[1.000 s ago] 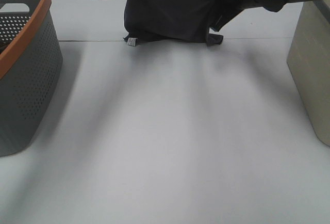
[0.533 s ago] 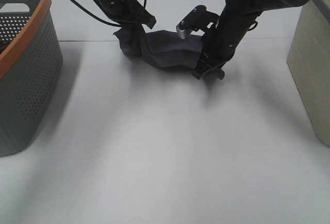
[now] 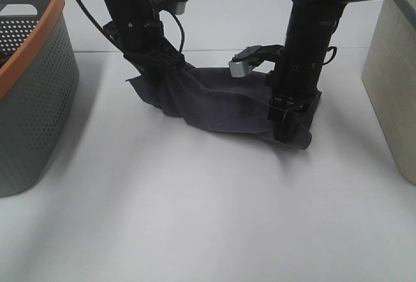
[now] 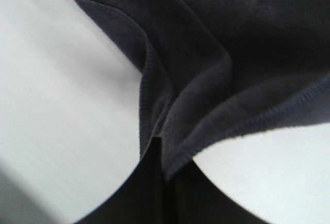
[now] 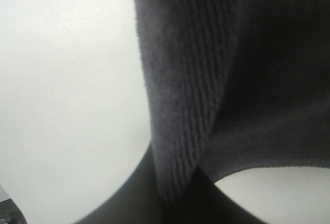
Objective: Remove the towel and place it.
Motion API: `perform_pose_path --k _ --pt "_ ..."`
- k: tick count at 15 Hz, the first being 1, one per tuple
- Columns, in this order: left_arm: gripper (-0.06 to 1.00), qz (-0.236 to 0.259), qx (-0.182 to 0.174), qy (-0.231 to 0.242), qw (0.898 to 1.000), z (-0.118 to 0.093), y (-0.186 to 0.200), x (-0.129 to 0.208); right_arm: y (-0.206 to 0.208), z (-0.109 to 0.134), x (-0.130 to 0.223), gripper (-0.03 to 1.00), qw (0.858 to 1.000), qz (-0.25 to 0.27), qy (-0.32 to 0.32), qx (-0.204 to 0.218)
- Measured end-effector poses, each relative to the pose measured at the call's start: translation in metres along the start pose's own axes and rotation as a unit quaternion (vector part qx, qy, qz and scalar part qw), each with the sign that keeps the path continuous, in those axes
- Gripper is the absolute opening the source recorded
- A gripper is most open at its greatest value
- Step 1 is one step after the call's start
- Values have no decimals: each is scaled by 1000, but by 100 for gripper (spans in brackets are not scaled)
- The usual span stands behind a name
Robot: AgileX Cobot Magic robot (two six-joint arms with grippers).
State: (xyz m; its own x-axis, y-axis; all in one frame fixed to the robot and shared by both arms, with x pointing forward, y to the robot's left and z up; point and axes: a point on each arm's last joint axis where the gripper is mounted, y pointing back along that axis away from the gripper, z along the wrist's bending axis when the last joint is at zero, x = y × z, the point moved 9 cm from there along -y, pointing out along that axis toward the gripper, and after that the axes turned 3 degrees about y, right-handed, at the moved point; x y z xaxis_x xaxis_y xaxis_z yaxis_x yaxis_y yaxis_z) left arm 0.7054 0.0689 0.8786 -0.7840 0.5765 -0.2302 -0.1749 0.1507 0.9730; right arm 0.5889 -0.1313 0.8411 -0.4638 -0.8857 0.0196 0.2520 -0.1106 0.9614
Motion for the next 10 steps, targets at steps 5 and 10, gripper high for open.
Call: perform_pose_path --k 5,10 --pt "0 -60 -2 8 998 -1 31 -21 61 -6 -18 0 993 -78 15 86" --pt "0 -272 -81 27 959 26 114 -94 162 -57 -51 0 932 -188 31 309"
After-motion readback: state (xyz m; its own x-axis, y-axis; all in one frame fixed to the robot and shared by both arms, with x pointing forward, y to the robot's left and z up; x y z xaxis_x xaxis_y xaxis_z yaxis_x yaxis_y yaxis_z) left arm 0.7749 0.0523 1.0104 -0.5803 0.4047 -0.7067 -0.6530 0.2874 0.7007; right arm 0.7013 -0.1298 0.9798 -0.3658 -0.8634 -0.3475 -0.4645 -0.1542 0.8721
